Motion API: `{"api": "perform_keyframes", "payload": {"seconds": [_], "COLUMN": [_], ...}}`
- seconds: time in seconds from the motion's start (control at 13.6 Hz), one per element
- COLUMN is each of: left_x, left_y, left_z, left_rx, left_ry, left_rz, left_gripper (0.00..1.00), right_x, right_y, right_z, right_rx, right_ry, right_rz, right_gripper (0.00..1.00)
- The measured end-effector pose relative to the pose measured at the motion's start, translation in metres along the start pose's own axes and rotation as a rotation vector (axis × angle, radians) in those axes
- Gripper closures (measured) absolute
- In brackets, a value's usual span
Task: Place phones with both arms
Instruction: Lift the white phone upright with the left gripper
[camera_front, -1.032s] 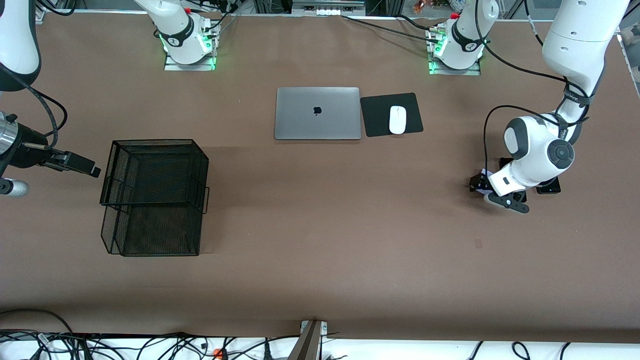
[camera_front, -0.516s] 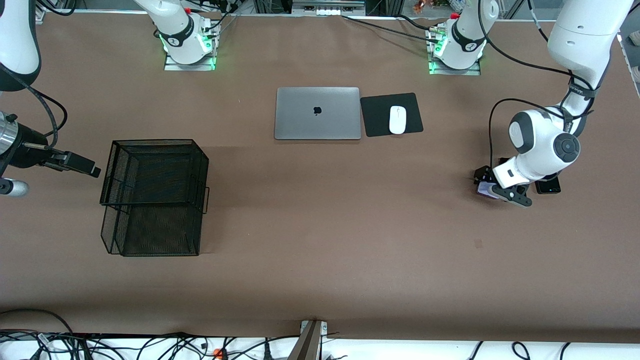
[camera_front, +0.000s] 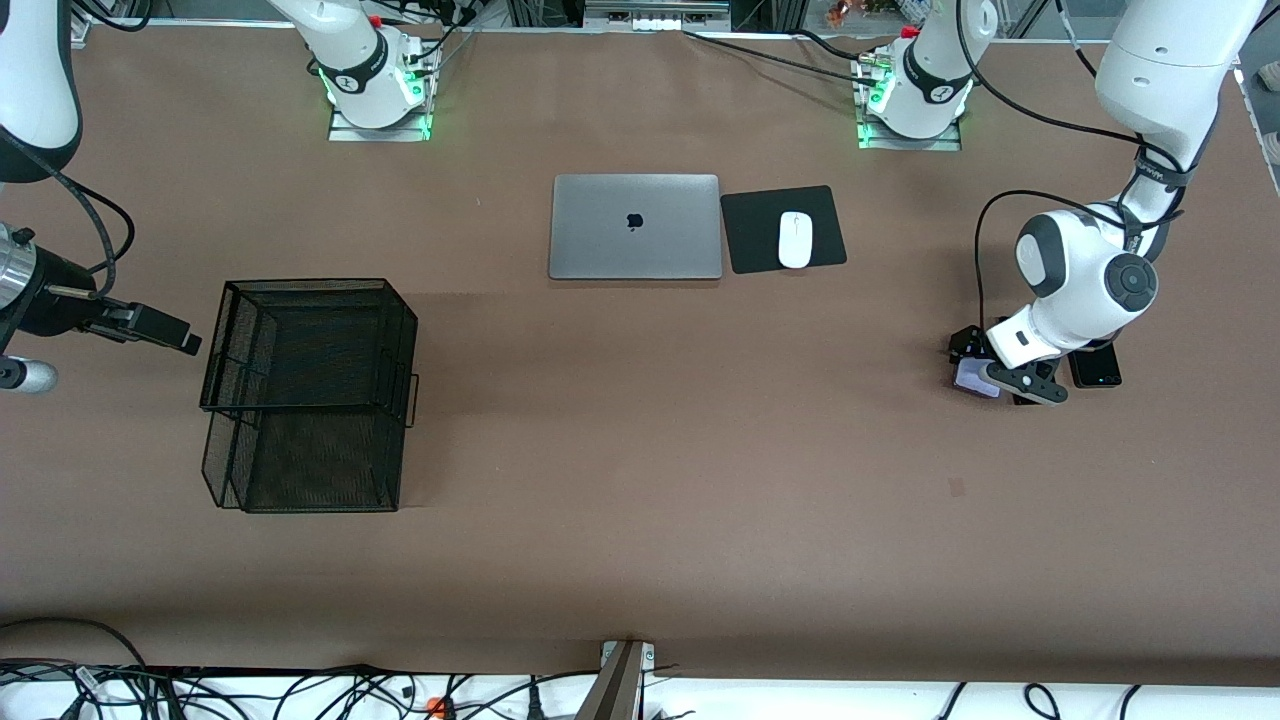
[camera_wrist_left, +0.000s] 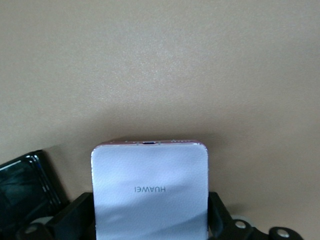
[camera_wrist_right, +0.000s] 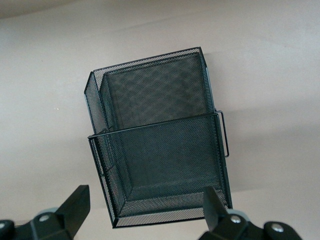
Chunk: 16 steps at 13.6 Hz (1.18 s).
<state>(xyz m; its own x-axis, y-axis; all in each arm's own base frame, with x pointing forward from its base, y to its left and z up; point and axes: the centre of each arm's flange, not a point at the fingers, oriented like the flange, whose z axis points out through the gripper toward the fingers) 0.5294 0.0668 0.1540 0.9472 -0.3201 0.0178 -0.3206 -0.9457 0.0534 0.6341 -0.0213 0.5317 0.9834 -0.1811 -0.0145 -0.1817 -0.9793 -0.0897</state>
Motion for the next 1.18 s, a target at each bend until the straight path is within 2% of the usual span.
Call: {"api": "perform_keyframes", "payload": {"seconds": [0.29,0.52,0.88,1.18], "left_x": [0.003,0.006,0.010,0.026], "left_y": [0.003,0.005,0.006,0.009], "left_z": [-0.001,-0.005,-0.009,-0.018], "left_rx": [0.003,0.004,0.006,-0.035], "left_ry": [0.008,0.015,0.023,-0.034], "left_rz": [-0.040,-0.061,-0.137,-0.146], "left_gripper": [0.00,0.12,0.15,0.15], "right_x": [0.000,0.000,0.000,0.000], "right_y": [0.000,0.000,0.000,0.000], "right_z": [0.000,0.000,0.000,0.000], "right_rx": [0.000,0.000,0.000,0.000], "right_ry": [0.000,0.000,0.000,0.000], "right_rz": [0.000,0.000,0.000,0.000], "right_gripper": [0.00,0.00,0.00,0.00]}}
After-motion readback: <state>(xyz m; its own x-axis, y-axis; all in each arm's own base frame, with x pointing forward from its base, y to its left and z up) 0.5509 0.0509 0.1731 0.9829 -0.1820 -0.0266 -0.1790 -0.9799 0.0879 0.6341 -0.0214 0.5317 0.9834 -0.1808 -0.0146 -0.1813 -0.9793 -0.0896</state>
